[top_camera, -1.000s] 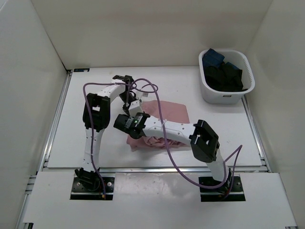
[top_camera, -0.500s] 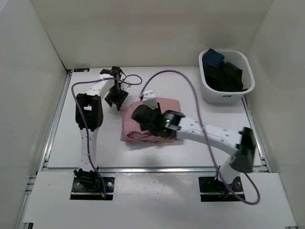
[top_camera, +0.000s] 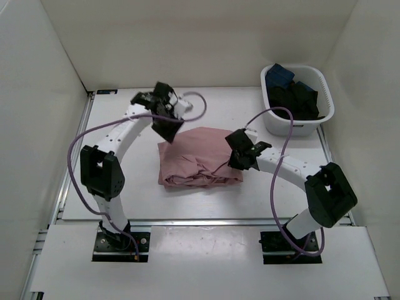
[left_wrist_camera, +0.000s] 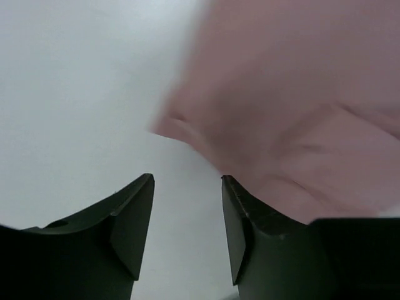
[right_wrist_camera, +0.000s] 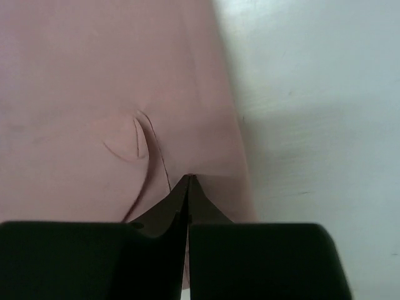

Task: Fold and stack the trousers
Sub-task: Fold the trousers

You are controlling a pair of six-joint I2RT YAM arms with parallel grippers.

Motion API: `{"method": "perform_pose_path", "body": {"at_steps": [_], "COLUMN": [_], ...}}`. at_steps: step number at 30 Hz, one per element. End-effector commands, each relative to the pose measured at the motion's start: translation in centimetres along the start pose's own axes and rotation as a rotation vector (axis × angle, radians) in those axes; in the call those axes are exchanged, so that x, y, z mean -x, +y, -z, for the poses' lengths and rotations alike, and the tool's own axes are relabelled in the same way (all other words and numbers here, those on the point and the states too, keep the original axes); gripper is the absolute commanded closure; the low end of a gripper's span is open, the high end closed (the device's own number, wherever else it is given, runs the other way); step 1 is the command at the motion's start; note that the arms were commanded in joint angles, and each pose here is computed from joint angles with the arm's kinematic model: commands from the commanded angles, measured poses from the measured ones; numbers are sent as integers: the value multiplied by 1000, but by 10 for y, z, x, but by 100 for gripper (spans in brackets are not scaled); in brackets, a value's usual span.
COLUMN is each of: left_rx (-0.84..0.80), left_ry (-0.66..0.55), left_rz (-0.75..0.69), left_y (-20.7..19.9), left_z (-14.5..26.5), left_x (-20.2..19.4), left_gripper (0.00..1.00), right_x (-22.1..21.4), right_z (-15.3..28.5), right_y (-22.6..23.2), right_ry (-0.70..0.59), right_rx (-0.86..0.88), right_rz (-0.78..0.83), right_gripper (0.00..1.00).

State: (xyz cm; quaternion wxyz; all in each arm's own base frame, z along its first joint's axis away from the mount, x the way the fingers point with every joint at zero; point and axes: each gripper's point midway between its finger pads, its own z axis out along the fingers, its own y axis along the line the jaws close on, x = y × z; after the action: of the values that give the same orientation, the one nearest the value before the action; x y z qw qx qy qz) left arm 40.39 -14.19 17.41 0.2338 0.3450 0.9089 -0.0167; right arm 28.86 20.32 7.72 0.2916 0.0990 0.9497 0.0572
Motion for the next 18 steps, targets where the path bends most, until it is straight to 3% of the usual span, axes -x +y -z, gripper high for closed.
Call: {"method": "perform_pose_path", "body": {"at_steps": [1,3,9,18], "left_rx": [-406,-454,-302,-208], "left_ry": [179,276,336,194], "left_rz": [-2,-4,-37,-76], "left_y": [-102,-125,-118,-99], "left_z": [-13,-33,-69,-51], "left_x": [-71,-116,-159,-119], "left_gripper": [44,45,44,32], "right_x": [-19,-28,-50,-40], "right_z": [1,-5,-23,1], "right_y": [22,13,-13,-16], "right_ry": [72,99,146,121], "right_rx": [167,149,80,97], "right_rz": [-134,-178,-245,-242], "right_gripper": [100,100,100,100]}}
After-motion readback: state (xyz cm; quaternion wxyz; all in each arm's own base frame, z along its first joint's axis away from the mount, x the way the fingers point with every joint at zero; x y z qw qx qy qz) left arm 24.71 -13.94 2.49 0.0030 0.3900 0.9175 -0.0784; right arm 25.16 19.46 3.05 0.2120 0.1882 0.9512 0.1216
